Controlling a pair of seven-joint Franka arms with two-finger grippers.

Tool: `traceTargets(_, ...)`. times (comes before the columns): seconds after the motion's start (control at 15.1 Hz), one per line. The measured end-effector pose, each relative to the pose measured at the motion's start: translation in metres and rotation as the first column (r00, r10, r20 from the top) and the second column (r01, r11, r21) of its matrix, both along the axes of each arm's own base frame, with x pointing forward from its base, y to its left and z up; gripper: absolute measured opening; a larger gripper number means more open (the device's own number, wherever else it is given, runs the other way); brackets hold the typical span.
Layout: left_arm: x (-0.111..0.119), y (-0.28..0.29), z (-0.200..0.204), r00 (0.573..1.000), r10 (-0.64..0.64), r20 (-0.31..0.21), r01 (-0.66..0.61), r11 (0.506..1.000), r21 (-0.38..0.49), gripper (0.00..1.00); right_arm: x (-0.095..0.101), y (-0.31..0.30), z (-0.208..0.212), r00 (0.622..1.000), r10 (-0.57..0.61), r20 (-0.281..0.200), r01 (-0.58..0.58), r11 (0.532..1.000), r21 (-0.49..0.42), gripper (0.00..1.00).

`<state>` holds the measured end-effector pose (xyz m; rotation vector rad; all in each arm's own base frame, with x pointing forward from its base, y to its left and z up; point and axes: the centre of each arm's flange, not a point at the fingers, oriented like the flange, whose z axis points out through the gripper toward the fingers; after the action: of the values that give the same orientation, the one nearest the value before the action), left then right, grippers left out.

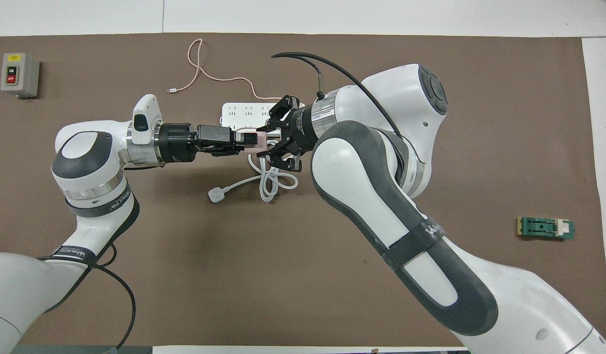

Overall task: Plug charger into power strip
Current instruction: 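Close the left gripper on the charger held by the right gripper, then open the right gripper and withdraw it while the left gripper holds the charger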

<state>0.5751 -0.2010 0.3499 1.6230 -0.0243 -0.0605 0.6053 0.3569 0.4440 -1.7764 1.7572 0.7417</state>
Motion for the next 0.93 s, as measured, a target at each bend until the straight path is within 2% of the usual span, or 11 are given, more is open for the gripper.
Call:
traceTargets(0.07,0.000,0.000,0.000,1.000,0.000,0.015,0.000,1.000,0.001,0.29,0.000,0.000,0.000,1.000,-0.004,-0.006,0.004,1.000,0.000,0.47)
traceTargets(0.4,0.000,0.001,0.001,1.000,-0.004,0.017,0.004,1.000,0.008,0.29,0.000,0.000,-0.001,1.000,-0.005,-0.007,0.005,1.000,0.000,0.47)
traceTargets(0.46,0.001,0.001,0.002,1.000,-0.013,0.025,0.013,1.000,0.018,0.29,0.000,0.000,-0.001,1.000,-0.010,-0.012,0.010,1.000,0.000,0.53)
traceTargets(0.6,0.006,0.011,0.012,0.998,-0.032,0.060,0.028,0.998,0.059,0.29,0.006,-0.010,0.000,0.999,-0.038,-0.021,0.038,0.999,-0.003,0.71)
traceTargets(0.79,0.027,0.052,0.046,0.989,-0.059,0.136,0.037,0.986,0.164,0.29,0.032,-0.050,0.017,0.995,-0.101,0.008,0.101,0.995,0.006,0.99)
traceTargets(0.93,0.041,0.087,0.076,0.975,-0.091,0.201,0.035,0.963,0.267,0.29,0.049,-0.089,0.030,0.993,-0.105,0.052,0.107,0.993,-0.044,1.00)
